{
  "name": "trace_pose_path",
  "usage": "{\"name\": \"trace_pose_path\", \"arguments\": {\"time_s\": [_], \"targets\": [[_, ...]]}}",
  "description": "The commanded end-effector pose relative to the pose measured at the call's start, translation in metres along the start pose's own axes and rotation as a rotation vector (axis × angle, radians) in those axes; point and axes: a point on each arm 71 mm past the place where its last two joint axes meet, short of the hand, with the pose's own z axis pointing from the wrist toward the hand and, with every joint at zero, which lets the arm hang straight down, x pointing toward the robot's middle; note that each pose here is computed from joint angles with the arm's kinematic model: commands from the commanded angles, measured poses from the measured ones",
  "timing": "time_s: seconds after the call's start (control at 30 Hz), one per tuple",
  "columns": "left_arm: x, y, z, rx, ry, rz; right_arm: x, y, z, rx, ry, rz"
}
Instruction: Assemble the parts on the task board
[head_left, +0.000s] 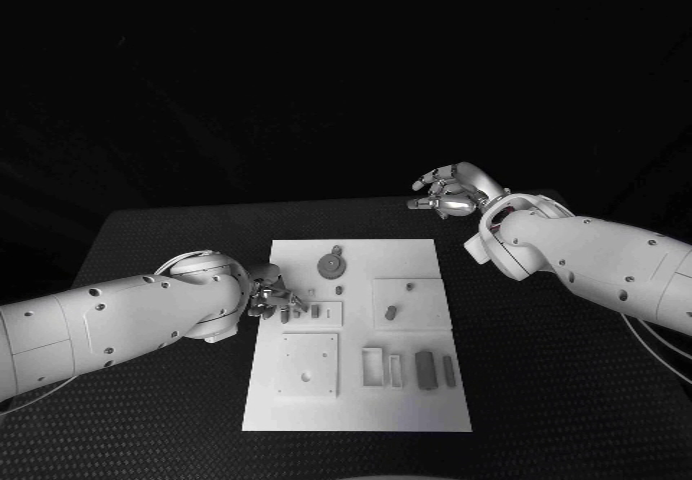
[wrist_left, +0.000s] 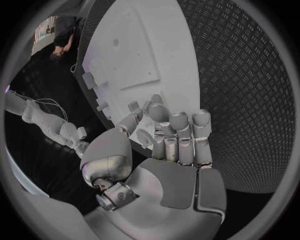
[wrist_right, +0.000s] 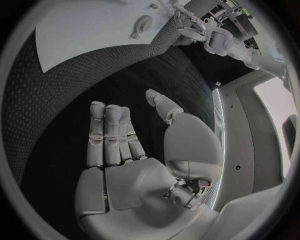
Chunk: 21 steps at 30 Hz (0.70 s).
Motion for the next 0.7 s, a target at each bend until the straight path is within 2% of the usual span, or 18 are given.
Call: {"name": "trace_pose_path", "arguments": {"time_s": [0.03,0.33,0.47,0.53,0.63,0.7], "targets": [[-0.0006,0.0027,0.0006,-0.012,-0.023,-0.018,0.001,0.001,0.0,-0.011,0.013,-0.003],[-0.0021,0.0052,0.0004,-0.011,-0.028,-0.054,0.002,0.001,0.0,-0.011,0.015,-0.002],[-0.0076,0.0078,-0.0025,0.0,-0.055,-0.091,0.002,0.0,0.0,-0.01,0.014,-0.003],[-0.0171,0.0066,-0.0038,0.025,-0.089,-0.14,0.001,0.0,0.0,-0.009,0.013,-0.003],[-0.0256,0.0048,-0.0065,0.094,-0.118,-0.258,0.001,-0.001,0.0,-0.008,0.013,-0.003],[-0.0371,0.0019,-0.0079,0.146,-0.169,-0.305,0.001,-0.001,-0.001,-0.007,0.013,-0.003]]}}
